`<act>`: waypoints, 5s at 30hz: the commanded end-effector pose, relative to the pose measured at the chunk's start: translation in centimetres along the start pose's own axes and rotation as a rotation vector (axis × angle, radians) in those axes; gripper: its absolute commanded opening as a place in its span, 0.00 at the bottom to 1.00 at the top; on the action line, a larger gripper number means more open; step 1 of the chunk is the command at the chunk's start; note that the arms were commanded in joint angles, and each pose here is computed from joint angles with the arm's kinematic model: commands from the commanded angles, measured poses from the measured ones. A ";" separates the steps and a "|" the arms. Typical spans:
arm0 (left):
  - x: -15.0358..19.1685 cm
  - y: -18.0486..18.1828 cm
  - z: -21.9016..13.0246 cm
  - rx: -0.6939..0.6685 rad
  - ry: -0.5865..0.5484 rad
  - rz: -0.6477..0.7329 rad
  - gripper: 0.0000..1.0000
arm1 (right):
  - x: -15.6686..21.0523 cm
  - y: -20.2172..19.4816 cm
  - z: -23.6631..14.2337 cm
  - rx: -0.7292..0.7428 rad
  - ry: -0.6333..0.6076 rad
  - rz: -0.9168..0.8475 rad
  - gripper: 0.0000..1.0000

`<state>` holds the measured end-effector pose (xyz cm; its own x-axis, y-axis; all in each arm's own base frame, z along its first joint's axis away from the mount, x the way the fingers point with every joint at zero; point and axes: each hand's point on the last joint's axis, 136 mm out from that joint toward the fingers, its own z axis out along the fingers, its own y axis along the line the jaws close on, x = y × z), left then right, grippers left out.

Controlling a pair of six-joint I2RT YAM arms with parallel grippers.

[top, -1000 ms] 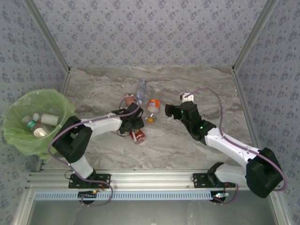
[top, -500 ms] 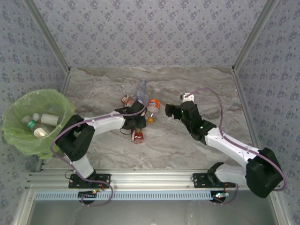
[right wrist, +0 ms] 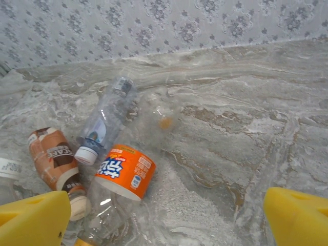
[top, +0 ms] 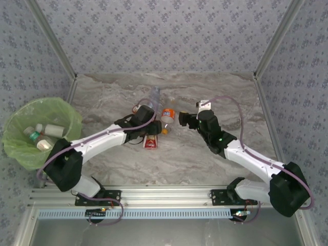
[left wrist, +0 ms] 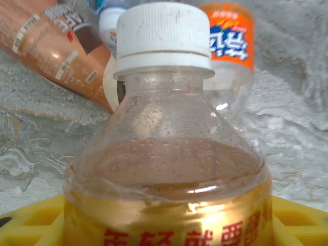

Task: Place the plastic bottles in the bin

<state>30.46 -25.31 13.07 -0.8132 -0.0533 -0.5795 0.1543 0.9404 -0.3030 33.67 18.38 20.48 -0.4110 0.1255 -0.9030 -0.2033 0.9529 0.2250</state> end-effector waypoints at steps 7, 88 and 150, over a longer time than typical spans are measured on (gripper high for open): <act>-3.3 -1.7 -4.4 0.080 -0.117 0.058 0.49 | -1.7 2.5 -0.9 -0.102 -0.057 -0.039 0.99; -11.5 27.9 -36.1 -0.897 -0.871 -0.485 0.49 | -0.2 14.5 -2.8 -0.526 0.024 -0.345 0.99; -13.2 13.0 -29.3 0.128 -0.701 -0.310 0.99 | 10.3 4.9 12.7 0.272 0.401 0.128 0.96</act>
<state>27.15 -1.81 38.33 -0.2945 -0.5510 -0.7808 0.0254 0.8122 -0.5828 38.99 28.77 7.98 -0.7508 0.1447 -0.6445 0.0162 0.9794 0.2011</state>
